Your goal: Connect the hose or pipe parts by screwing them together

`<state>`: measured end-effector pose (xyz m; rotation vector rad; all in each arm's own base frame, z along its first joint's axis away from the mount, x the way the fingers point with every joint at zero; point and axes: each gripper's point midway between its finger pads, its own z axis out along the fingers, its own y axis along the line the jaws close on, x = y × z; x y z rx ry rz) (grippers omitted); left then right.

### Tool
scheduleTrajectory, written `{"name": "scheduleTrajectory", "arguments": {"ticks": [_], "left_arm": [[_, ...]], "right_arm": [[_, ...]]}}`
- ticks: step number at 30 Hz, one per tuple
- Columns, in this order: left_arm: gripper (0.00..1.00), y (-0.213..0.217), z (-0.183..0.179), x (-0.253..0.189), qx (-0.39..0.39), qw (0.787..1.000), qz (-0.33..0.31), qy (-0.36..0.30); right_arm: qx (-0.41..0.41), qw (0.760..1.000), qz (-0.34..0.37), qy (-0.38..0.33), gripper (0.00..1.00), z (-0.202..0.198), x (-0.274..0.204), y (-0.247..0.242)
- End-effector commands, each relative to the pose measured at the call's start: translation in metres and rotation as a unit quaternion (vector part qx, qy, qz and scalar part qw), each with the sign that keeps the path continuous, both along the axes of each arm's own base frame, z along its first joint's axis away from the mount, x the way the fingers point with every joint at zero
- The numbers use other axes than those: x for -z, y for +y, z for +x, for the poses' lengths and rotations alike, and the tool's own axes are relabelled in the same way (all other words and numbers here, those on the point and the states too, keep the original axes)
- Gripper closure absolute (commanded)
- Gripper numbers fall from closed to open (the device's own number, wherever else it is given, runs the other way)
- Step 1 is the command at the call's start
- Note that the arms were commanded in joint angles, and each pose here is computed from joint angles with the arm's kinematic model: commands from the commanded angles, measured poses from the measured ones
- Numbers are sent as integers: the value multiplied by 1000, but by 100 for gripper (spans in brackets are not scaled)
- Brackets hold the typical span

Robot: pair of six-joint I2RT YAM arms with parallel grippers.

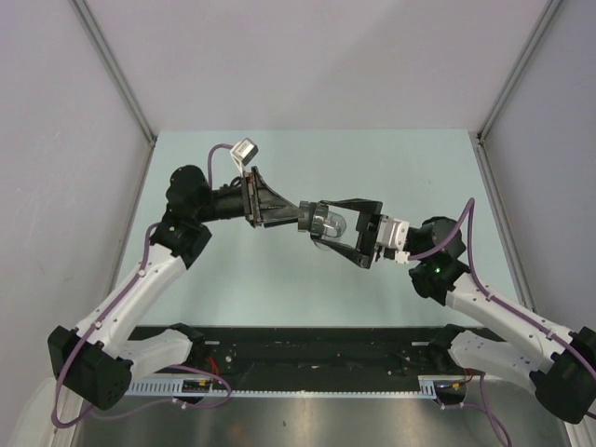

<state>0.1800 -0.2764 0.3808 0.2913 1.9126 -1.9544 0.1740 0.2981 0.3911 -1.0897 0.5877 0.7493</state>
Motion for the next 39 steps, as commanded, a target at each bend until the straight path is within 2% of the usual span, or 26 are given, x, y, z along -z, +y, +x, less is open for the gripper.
{"name": "scheduleTrajectory", "arguments": {"ticks": [1, 16, 26, 32, 39], "left_arm": [[100, -5, -14, 4, 43, 999, 12, -14], [100, -7, -12, 2, 84, 994, 24, -61], [100, -9, -9, 4, 95, 994, 26, -44], [100, -5, -11, -15, 80, 996, 4, -26], [100, 6, -1, -30, 43, 998, -20, -37]], "right_arm": [[-22, 1000, 2, -20, 56, -7, -17, 6], [-22, 999, -40, -5, 58, -16, -4, -6], [-50, 998, -35, 19, 58, -18, -2, -1], [-35, 999, -1, 24, 60, -9, -13, -2], [-33, 994, 83, 60, 60, 11, -40, -12]]}}
